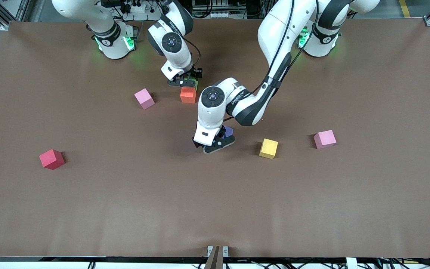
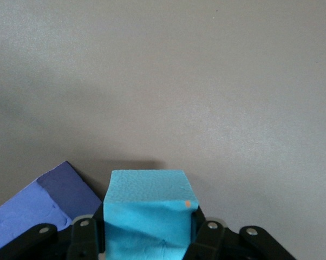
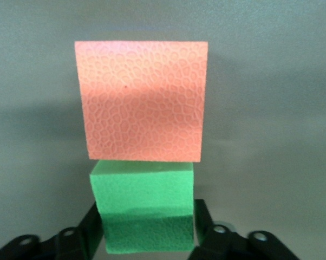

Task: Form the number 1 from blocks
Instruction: 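Place the green cube beside orange with the right gripper while left lifts cyan, then reach the mauve cube with the right gripper while the left carries cyan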

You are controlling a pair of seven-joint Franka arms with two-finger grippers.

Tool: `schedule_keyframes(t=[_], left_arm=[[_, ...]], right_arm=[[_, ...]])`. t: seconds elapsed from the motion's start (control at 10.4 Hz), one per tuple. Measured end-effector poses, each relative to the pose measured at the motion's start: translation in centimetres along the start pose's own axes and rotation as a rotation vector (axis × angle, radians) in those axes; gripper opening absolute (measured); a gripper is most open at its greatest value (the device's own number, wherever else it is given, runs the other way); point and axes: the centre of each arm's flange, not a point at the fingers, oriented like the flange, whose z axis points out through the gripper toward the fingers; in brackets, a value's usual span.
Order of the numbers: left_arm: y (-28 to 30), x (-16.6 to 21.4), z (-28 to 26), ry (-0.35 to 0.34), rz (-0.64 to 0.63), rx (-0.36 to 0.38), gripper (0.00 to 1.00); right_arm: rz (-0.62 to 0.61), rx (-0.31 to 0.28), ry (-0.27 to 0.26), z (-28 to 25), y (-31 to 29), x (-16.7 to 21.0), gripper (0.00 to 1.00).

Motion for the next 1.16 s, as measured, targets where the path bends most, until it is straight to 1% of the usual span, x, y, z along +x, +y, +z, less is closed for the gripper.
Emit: schedule_keyframes(t=[0.19,0.29,0.39,0.48,0.68,0.77,0.87,0.97,1.16], left_arm=[[0.0,-0.2,0.0,-0.002,0.003,0.0,0.56],[0.1,-0.4,0.0,-0.004,0.007,0.0,0.56],[0.3,-1.0,0.0,-0.008,0.022,-0.001,0.56],[0.7,-2.4,0.0,-0.017,0.061,-0.004,0.56],[1.7,-6.9,0.0,-0.033,0.147,-0.006,0.56],[2.2,-9.3,-0.1,-0.039,0.191,-0.007,0.56],[2.6,-11.6,-0.1,-0.043,0.236,-0.009,0.56],[2.9,-13.6,-0.3,-0.05,0.311,-0.015,0.56],[3.2,-15.4,-0.9,-0.07,0.428,-0.027,0.56]], right_arm=[[0.016,0.028,0.015,-1.4,0.0,1.6,1.0],[0.006,0.037,0.012,-2.7,0.5,2.6,1.0],[-0.036,0.027,-0.009,-4.2,1.3,3.4,1.0],[-0.113,-0.001,-0.034,-6.0,2.5,4.2,1.0],[-0.25,-0.068,-0.045,-9.7,5.6,5.9,1.0],[-0.298,-0.081,-0.044,-11.4,7.2,6.8,1.0],[-0.334,-0.077,-0.047,-13.2,9.2,8.0,1.0],[-0.352,-0.062,-0.052,-15.1,11.8,9.5,1.0],[-0.339,-0.027,-0.058,-17.8,17.4,12.2,1.0]])
